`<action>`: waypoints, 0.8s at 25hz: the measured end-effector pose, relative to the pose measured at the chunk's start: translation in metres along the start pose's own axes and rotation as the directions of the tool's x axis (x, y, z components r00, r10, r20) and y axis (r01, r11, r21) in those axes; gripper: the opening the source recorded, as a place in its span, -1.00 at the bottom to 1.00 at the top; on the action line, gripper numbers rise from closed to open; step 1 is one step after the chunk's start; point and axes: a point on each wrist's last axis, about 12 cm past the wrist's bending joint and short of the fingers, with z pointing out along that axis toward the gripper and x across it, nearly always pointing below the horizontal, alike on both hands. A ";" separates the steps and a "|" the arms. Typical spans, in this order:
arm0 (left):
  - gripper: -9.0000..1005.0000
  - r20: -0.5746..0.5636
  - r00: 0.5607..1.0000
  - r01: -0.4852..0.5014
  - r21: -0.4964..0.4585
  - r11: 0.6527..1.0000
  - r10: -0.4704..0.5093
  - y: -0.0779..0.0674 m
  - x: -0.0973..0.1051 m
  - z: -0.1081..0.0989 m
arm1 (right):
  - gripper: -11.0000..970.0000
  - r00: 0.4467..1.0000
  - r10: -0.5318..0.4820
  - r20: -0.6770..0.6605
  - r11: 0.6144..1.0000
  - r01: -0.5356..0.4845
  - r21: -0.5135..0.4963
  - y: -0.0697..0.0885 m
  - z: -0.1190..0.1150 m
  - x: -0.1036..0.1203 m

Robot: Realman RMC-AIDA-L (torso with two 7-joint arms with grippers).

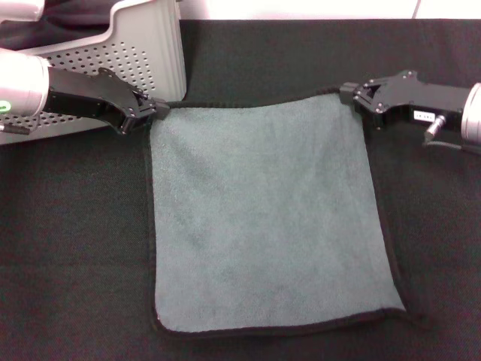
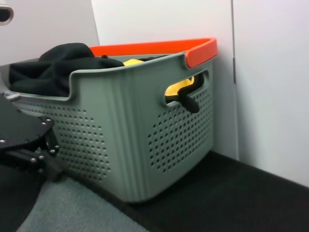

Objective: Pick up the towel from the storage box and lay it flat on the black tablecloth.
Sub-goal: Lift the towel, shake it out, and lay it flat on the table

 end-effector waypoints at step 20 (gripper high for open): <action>-0.94 -0.004 1.000 0.009 -0.044 0.999 -0.010 0.001 0.005 0.006 | -0.61 0.996 -0.051 -0.079 0.997 0.056 0.054 -0.003 0.016 -0.001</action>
